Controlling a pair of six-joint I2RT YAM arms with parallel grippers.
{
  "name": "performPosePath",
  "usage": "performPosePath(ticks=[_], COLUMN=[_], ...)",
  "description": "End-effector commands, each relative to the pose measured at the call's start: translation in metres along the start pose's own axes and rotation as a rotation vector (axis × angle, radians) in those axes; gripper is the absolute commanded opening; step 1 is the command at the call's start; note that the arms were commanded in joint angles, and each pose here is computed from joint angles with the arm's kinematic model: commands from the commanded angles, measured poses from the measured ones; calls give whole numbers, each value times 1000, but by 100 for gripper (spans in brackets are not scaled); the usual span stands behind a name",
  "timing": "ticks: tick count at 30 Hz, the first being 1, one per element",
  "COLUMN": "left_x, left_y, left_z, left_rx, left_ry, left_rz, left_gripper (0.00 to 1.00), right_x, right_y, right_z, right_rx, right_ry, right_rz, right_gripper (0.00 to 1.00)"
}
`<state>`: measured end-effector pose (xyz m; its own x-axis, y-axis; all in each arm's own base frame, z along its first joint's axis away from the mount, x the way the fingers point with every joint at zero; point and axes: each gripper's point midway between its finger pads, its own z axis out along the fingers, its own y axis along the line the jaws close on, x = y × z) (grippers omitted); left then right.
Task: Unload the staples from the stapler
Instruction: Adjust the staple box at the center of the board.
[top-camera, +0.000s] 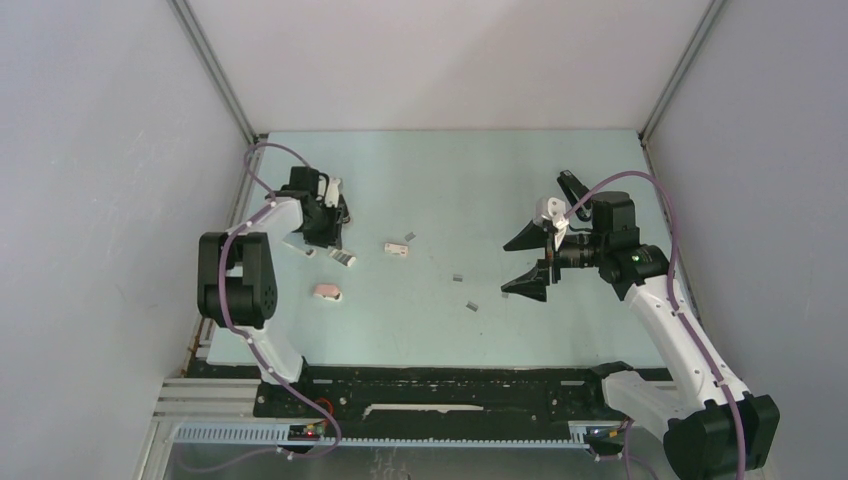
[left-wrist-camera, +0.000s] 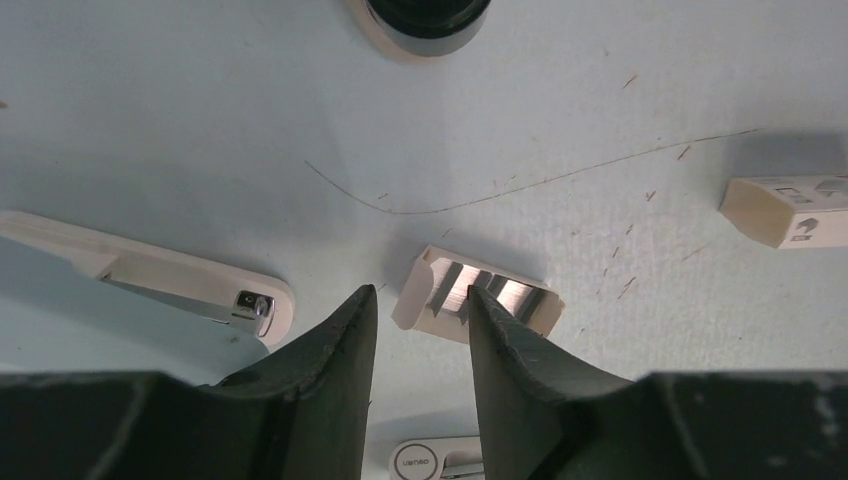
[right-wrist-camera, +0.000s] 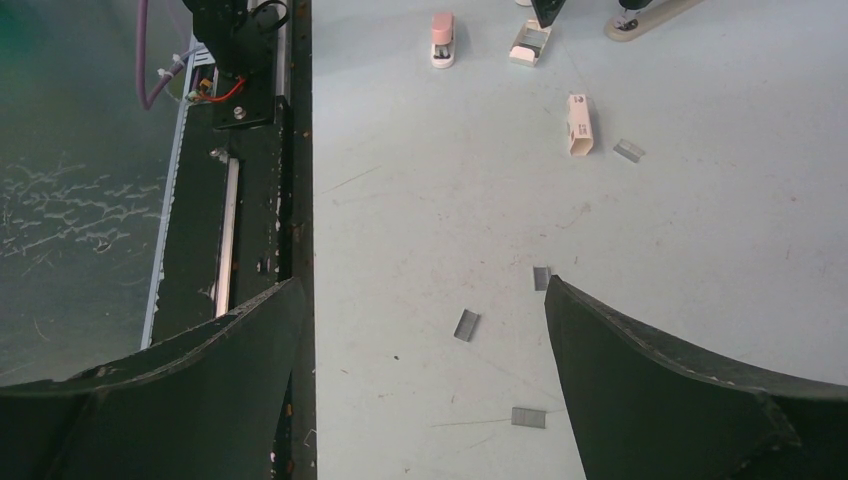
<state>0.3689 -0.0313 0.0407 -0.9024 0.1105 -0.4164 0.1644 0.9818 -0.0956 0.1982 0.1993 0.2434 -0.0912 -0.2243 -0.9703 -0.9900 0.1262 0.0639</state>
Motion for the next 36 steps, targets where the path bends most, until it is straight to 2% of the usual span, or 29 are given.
performPosePath(ticks=[1, 4, 23, 25, 36], left_x=[-13, -10, -10, -11, -6], left_y=[8, 9, 4, 3, -1], left_z=[-5, -3, 1, 0, 4], left_rx=[-43, -51, -31, -31, -27], left_ry=[-12, 2, 24, 22, 58], left_rz=[38, 45, 39, 36, 30], left_gripper=[44, 43, 20, 15, 15], right_x=[-3, -3, -4, -5, -7], right_y=[0, 0, 0, 0, 1], right_z=[1, 0, -1, -1, -3], right_rx=[-2, -2, -3, -2, -1], right_ry=[-4, -5, -12, -14, -22], right_rz=[-15, -16, -11, -13, -13], right_gripper=[100, 100, 100, 100, 100])
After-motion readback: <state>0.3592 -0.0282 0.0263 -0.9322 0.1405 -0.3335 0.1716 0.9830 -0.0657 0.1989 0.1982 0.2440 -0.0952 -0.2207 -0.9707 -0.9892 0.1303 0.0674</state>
